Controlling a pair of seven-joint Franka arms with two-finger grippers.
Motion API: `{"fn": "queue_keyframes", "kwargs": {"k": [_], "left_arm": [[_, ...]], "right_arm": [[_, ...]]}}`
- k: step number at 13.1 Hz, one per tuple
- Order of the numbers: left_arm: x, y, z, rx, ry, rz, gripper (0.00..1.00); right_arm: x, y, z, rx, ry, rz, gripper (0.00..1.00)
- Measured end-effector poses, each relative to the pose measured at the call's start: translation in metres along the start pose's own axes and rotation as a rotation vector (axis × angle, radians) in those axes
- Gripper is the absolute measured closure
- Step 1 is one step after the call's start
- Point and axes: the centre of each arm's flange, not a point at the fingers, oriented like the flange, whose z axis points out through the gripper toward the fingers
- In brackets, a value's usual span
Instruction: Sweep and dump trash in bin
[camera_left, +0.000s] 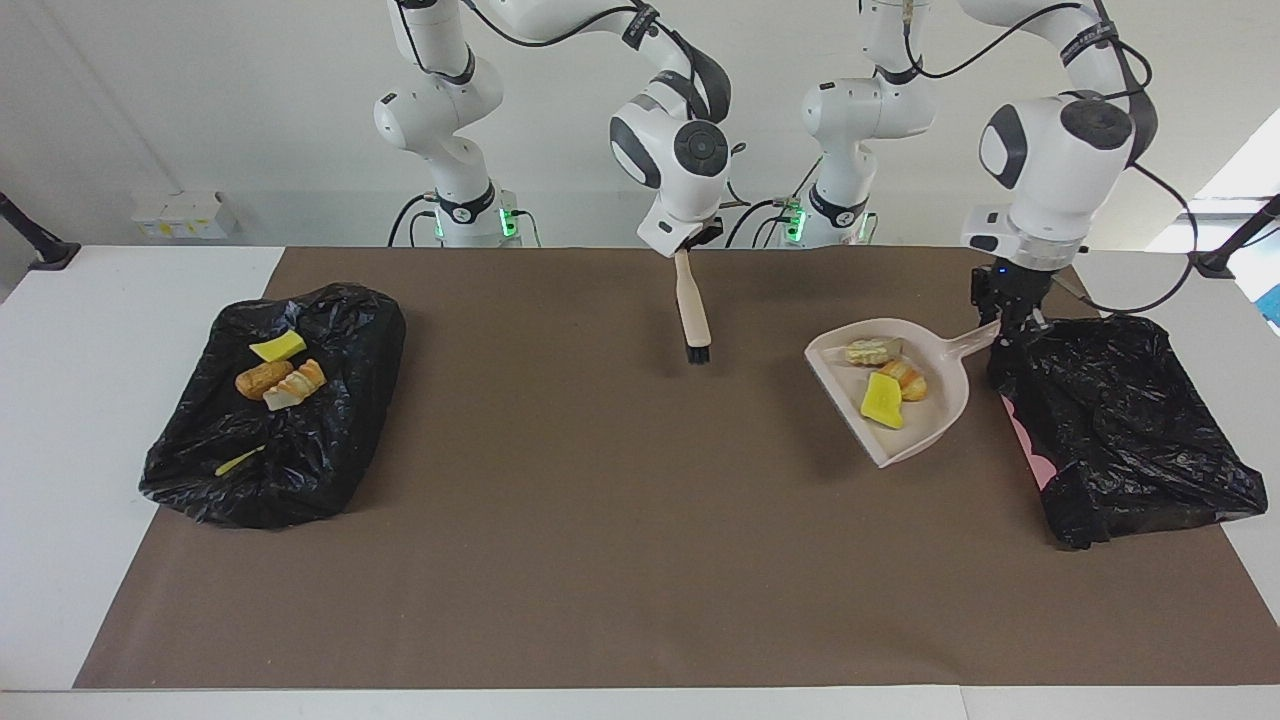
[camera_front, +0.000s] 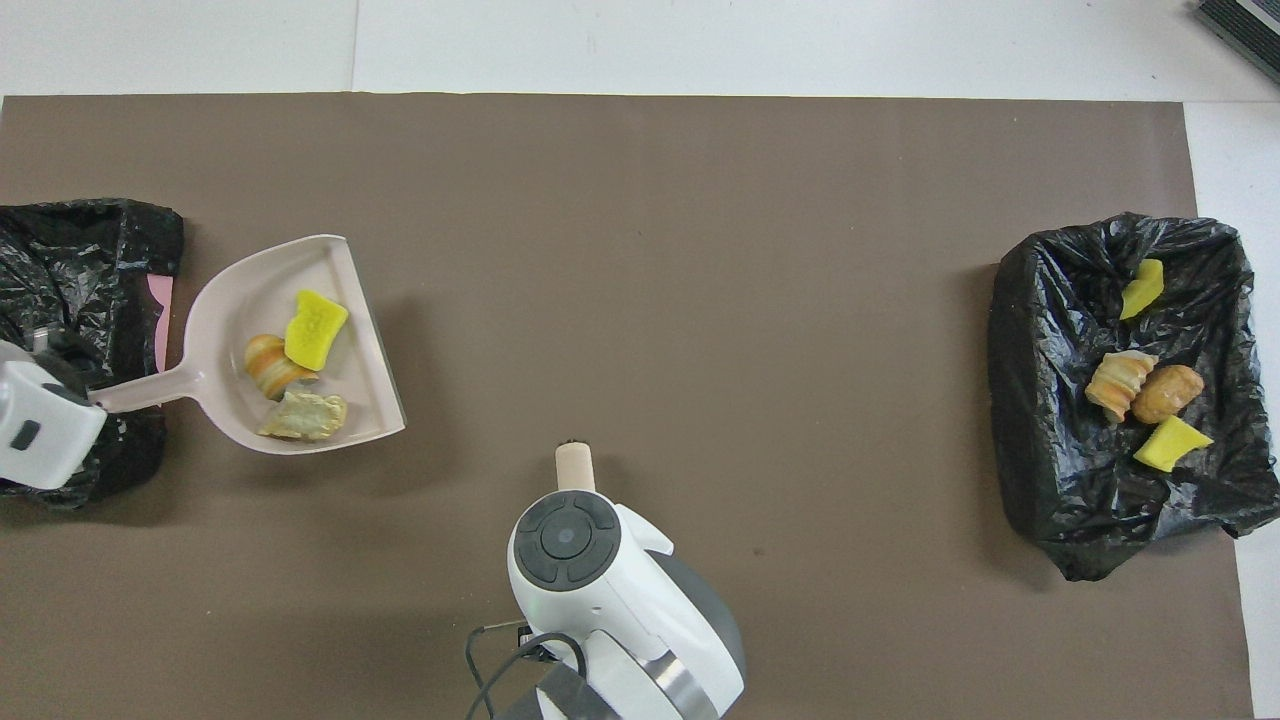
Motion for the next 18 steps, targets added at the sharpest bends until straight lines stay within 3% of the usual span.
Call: {"fn": "queue_keyframes", "kwargs": {"k": [5,6,8,10,11,12,15,18], "left_arm": [[-0.140,-0.018,-0.014,0.032,-0.017,-0.269,0.68],[-0.161,-0.023,-0.020,0.048,-0.023,-0.292,0.68],[-0.203,-0.041,-0.034,0.094,-0.045,-0.296,0.68],[-0.245,-0.058,-0.040,0.116,-0.109,-0.281,0.68],[-0.259,-0.065,-0.039,0.121,-0.174,-0.255,0.68],[-0.266,-0.073,-0.039,0.130,-0.251,-0.213,0.68],[-0.263,-0.087,-0.042,0.140,-0.422,-0.090,0.68],[-0.255,-0.089,-0.041,0.116,-0.507,-0.021,0.68]], "right_arm": [[0.018,-0.010,0.036,-0.006,-0.004,0.061,0.74],[0.018,-0.011,0.036,-0.006,-0.004,0.062,0.66],[0.018,-0.014,0.028,0.006,0.008,0.057,0.42],[0.018,-0.018,0.012,0.026,0.028,0.052,0.17],[0.019,-0.018,0.002,0.034,0.034,0.051,0.04],[0.021,-0.017,-0.011,0.046,0.042,0.054,0.00],[0.041,0.017,-0.062,0.079,0.129,0.095,0.00],[0.057,0.082,-0.127,0.079,0.204,0.099,0.00]]}}
